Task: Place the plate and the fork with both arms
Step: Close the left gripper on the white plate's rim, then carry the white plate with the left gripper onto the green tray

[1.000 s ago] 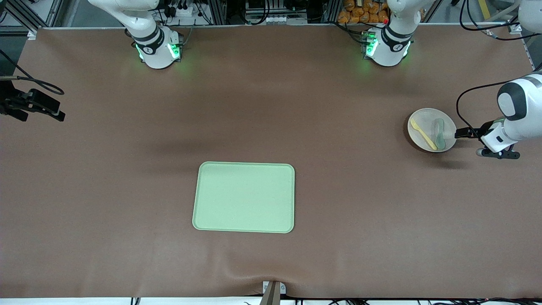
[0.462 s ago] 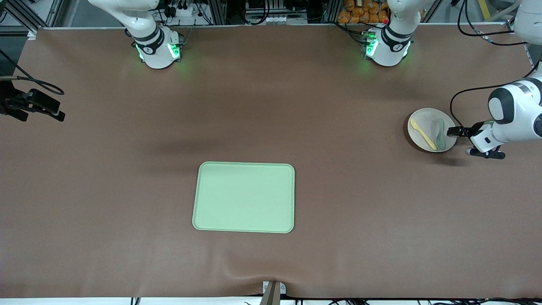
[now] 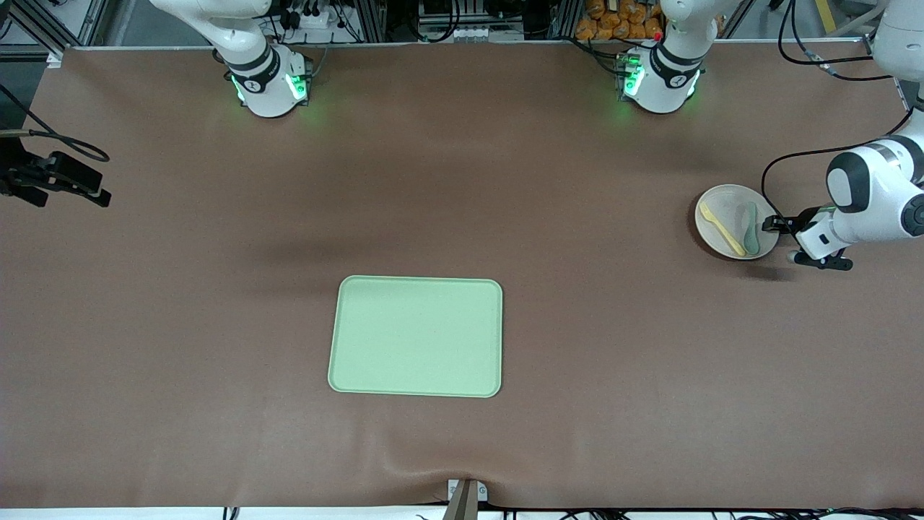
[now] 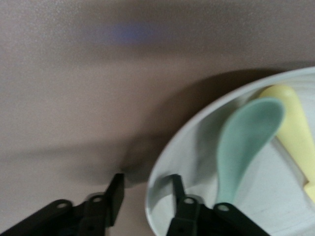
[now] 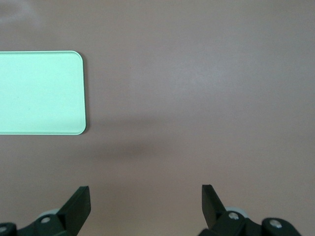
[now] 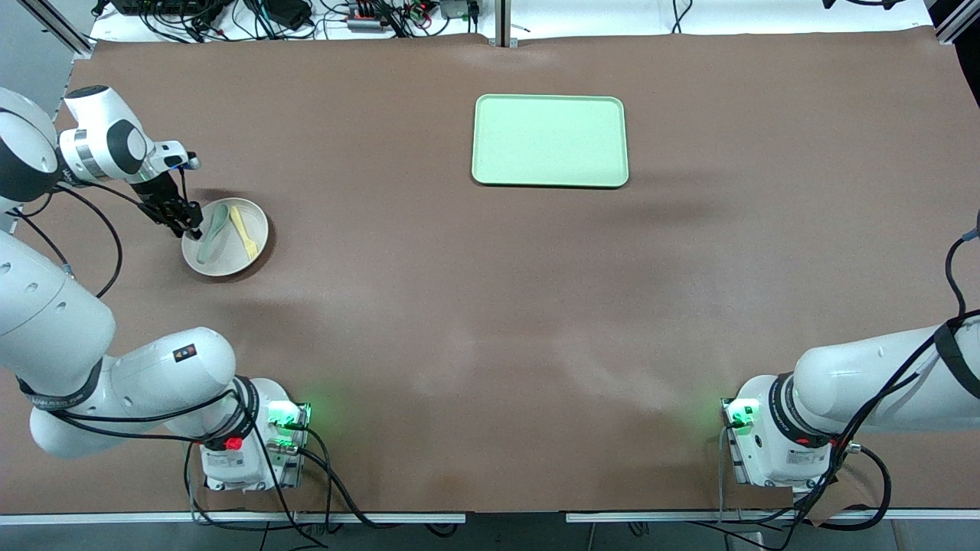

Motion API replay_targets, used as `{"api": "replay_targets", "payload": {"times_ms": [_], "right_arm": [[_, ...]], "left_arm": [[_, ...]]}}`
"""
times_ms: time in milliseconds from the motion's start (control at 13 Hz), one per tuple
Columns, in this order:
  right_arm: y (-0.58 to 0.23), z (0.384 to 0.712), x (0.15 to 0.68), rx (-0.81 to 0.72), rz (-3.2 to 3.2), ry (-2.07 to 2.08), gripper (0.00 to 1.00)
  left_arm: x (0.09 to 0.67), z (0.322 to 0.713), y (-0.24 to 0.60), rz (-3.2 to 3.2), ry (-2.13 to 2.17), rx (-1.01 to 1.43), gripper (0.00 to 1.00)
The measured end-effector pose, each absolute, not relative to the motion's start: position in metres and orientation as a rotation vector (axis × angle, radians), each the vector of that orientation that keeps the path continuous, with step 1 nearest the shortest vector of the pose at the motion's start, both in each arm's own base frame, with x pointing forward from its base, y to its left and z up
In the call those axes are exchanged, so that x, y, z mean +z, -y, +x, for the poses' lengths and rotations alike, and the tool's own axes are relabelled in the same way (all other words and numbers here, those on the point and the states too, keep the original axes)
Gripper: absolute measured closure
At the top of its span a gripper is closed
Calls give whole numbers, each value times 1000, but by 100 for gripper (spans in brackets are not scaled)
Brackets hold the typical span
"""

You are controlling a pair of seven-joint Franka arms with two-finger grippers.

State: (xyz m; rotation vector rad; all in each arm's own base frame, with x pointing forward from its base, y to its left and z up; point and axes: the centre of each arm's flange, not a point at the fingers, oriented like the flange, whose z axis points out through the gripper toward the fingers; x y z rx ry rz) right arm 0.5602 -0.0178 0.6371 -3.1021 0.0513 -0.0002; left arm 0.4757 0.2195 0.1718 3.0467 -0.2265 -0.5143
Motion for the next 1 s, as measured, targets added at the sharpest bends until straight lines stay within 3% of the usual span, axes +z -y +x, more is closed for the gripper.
{"api": "replay_targets", "payload": {"times_ms": [77,231,615,1000], "right_arm": [[18,560,637,0,-3102,-51,0],[18,560,637,0,-3102,-51,0],[18,560,637,0,-3102,-52,0],[18,560,637,0,-3102,-52,0]], "left_arm": [[173,477,-219,3048,228,-511,74],[181,479,-221,3054,239,-500,86],[202,502,-218,3072,291,-424,95],[256,555,-192,2987,192,-262,95]]}}
